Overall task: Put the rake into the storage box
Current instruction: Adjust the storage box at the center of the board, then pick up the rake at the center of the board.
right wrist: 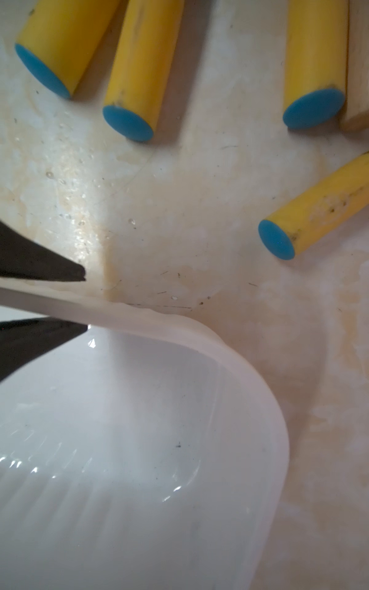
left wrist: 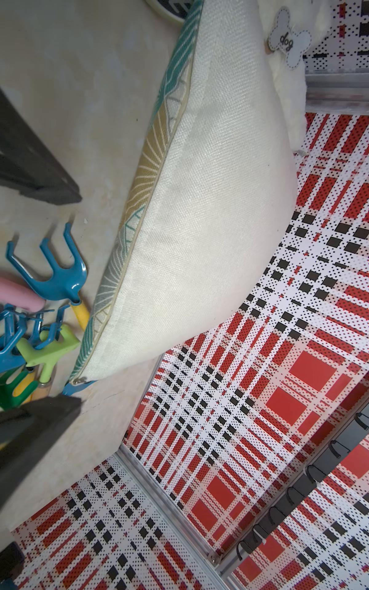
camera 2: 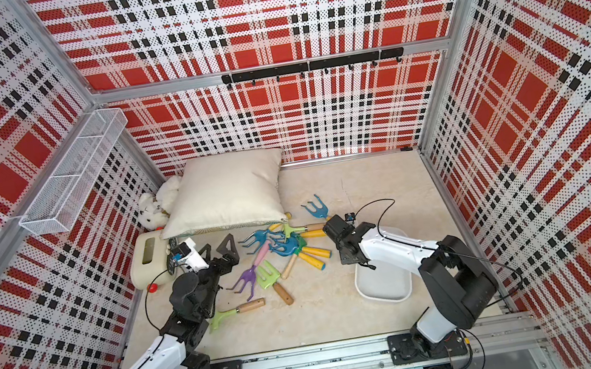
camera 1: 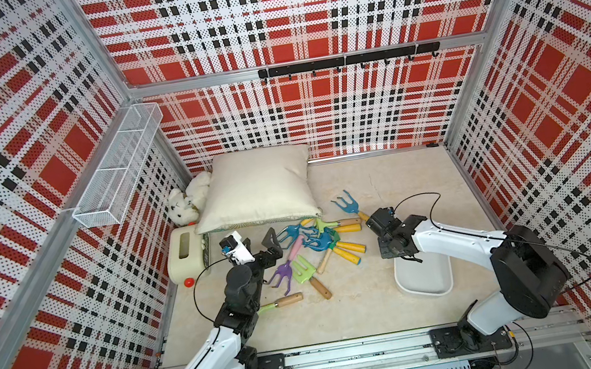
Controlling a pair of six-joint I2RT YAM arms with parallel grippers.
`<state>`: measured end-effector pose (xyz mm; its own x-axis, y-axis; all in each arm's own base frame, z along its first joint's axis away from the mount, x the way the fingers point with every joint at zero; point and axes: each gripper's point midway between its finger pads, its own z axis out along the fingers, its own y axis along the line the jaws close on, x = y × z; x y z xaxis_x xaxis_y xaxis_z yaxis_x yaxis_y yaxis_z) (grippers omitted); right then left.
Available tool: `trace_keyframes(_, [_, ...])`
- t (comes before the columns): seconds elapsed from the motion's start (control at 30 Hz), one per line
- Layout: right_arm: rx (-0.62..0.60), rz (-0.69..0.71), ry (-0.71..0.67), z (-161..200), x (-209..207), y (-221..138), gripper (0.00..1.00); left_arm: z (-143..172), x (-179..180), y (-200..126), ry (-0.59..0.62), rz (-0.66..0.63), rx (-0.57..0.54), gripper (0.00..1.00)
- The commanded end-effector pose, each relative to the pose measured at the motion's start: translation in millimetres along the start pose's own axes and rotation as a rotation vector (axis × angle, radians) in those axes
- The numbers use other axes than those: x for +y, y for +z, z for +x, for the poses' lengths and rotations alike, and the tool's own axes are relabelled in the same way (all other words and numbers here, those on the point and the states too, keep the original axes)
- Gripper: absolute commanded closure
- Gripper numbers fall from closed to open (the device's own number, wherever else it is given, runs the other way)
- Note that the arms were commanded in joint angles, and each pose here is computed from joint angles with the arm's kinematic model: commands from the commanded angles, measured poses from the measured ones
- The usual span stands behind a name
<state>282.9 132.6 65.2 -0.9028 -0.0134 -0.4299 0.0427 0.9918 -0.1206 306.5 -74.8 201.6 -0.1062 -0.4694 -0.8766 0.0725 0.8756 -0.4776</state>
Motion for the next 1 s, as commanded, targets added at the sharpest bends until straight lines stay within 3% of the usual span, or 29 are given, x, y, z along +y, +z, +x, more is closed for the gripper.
trace_keyframes(0.0, [-0.072, -0.042, -0.049, -9, 5, -24, 0.67, -9, -6, -1, 0.005, 0.014, -0.025, 0.01])
trace_keyframes(0.07, [-0.096, -0.065, -0.053, -13, 7, -37, 0.43, -10, -5, -1, 0.005, 0.010, -0.028, 0.01])
trace_keyframes(0.13, [-0.113, -0.062, -0.038, -17, 4, -48, 0.33, -9, -5, -1, 0.004, 0.010, -0.028, 0.01])
trace_keyframes(0.23, [-0.144, -0.075, -0.011, -24, 8, -68, 0.27, -10, -3, -1, 0.001, 0.001, -0.032, 0.01])
trace_keyframes(0.37, [-0.193, -0.243, -0.013, -27, 57, -95, 0.16, -8, 6, 2, -0.015, -0.037, -0.027, 0.01])
trace_keyframes(0.57, [-0.165, -0.438, 0.021, -31, 135, -104, 0.15, 4, 38, 18, -0.094, -0.099, 0.050, 0.01])
trace_keyframes(0.73, [-0.112, -0.469, 0.087, -30, 170, -84, 0.32, 3, 47, 19, -0.108, -0.114, 0.053, 0.01])
trace_keyframes(0.97, [-0.042, -0.466, 0.140, -23, 195, -53, 0.44, -3, 46, 16, -0.108, -0.113, 0.038, 0.01])
